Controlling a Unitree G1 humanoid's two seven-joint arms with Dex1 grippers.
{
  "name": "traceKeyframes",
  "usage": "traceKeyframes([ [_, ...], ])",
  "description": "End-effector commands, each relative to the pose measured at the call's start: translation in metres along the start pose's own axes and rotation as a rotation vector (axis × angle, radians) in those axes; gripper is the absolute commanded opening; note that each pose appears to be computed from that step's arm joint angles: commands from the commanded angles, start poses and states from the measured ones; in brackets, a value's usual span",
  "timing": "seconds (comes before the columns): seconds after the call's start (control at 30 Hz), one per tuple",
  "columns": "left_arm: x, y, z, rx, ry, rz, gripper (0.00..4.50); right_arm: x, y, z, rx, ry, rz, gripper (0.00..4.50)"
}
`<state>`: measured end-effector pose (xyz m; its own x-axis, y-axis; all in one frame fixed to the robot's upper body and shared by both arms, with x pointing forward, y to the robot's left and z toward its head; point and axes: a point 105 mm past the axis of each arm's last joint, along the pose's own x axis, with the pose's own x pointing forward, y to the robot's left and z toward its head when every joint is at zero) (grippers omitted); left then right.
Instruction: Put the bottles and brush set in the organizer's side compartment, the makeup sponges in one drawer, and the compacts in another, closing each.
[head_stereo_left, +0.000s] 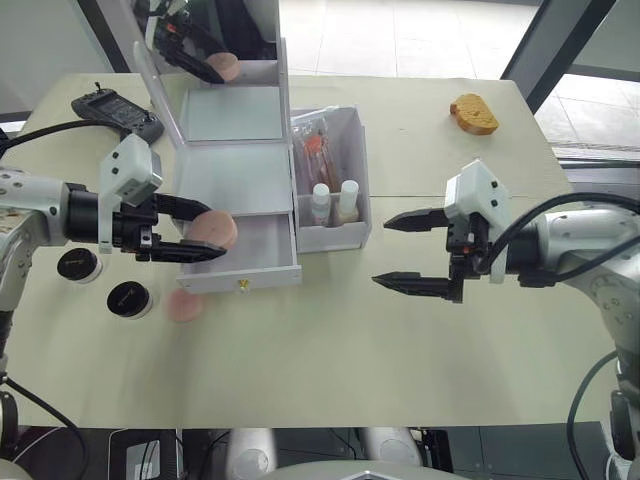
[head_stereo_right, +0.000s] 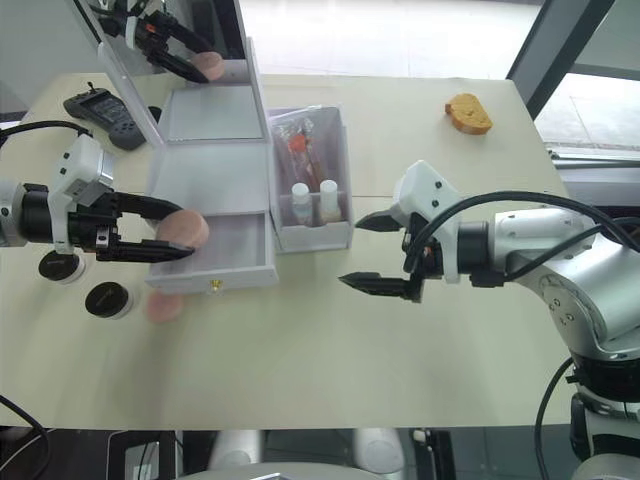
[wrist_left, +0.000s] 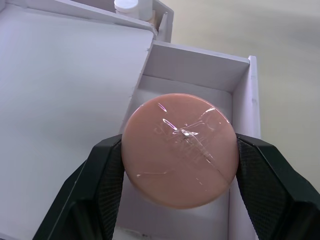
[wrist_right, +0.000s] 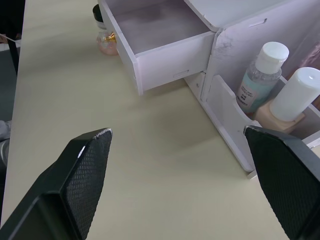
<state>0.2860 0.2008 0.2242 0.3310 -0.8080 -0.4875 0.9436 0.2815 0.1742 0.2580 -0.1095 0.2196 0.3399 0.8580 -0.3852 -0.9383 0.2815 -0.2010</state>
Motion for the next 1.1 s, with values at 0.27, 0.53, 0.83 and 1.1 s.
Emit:
traceKeyframes([
  [0.27, -0.007, 0.002, 0.005, 0.026, 0.026, 0.025, 4.17, -0.007, -0.003, 0.007, -0.047, 0.001, -0.027, 4.50],
  [0.53, -0.026, 0.000, 0.028, 0.028, -0.034, 0.038, 4.45, -0.011, -0.009, 0.007, -0.054, 0.001, -0.034, 4.50],
  [0.83, -0.115, 0.036, -0.017, -0.149, -0.133, 0.440, 4.45, -0.052, -0.051, -0.028, 0.005, -0.130, -0.231, 4.50],
  [1.1, -0.203, 0.039, -0.116, -0.312, -0.030, 0.859, 4.45, -0.118, -0.092, -0.110, 0.109, -0.123, -0.629, 4.50],
])
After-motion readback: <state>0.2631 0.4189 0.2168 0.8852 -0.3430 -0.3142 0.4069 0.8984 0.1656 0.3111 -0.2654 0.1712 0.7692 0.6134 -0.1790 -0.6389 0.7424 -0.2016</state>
